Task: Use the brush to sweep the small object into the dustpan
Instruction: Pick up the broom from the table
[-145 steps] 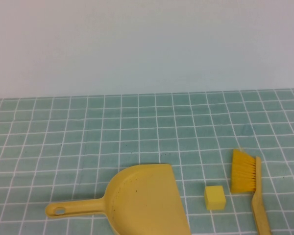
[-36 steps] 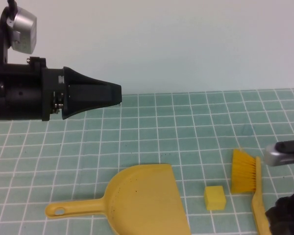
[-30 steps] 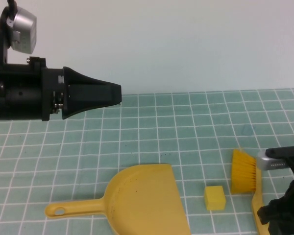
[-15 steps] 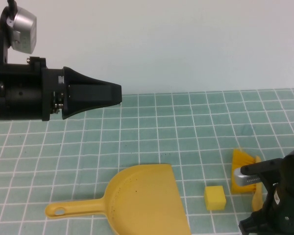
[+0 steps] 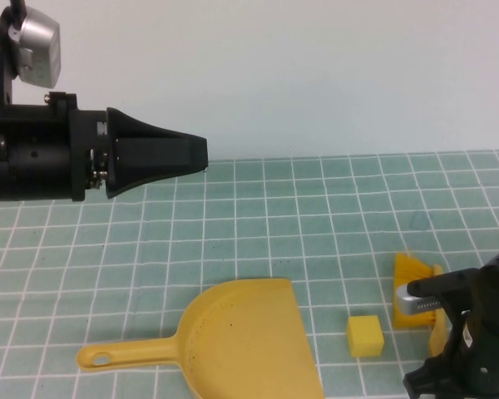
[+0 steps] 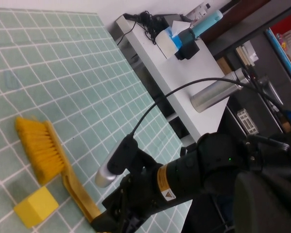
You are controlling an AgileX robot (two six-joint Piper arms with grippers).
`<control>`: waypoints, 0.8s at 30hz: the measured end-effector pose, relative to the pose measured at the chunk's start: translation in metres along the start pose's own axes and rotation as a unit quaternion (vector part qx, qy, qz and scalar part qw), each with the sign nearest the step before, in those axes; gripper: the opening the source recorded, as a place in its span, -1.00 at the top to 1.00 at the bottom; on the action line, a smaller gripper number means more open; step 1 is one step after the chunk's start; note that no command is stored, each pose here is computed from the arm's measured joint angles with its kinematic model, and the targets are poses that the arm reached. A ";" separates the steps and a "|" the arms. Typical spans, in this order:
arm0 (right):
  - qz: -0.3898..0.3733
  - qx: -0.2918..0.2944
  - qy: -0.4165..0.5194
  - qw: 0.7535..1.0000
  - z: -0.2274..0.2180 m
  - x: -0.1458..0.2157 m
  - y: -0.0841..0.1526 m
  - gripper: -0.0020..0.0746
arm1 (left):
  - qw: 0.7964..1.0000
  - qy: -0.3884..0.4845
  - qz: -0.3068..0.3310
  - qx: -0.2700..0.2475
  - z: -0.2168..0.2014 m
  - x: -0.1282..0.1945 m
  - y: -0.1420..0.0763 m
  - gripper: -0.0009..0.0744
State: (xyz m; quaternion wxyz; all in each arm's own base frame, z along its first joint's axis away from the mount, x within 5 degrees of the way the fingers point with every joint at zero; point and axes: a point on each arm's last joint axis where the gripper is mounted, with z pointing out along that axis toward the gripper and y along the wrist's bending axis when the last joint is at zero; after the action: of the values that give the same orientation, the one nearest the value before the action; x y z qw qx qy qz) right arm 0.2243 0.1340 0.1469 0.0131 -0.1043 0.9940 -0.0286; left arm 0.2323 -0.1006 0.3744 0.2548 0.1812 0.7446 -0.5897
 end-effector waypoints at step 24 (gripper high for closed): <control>0.001 -0.014 0.032 0.999 0.016 -0.004 0.007 0.35 | 1.000 -0.014 -0.007 0.013 0.000 -0.003 -0.002 0.97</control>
State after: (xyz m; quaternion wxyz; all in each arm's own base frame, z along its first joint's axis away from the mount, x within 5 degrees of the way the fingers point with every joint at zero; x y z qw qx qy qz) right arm 0.2273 0.1411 0.1305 -0.0196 -0.1026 0.9944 -0.0181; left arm 0.2330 -0.1010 0.3778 0.2591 0.1713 0.7342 -0.6037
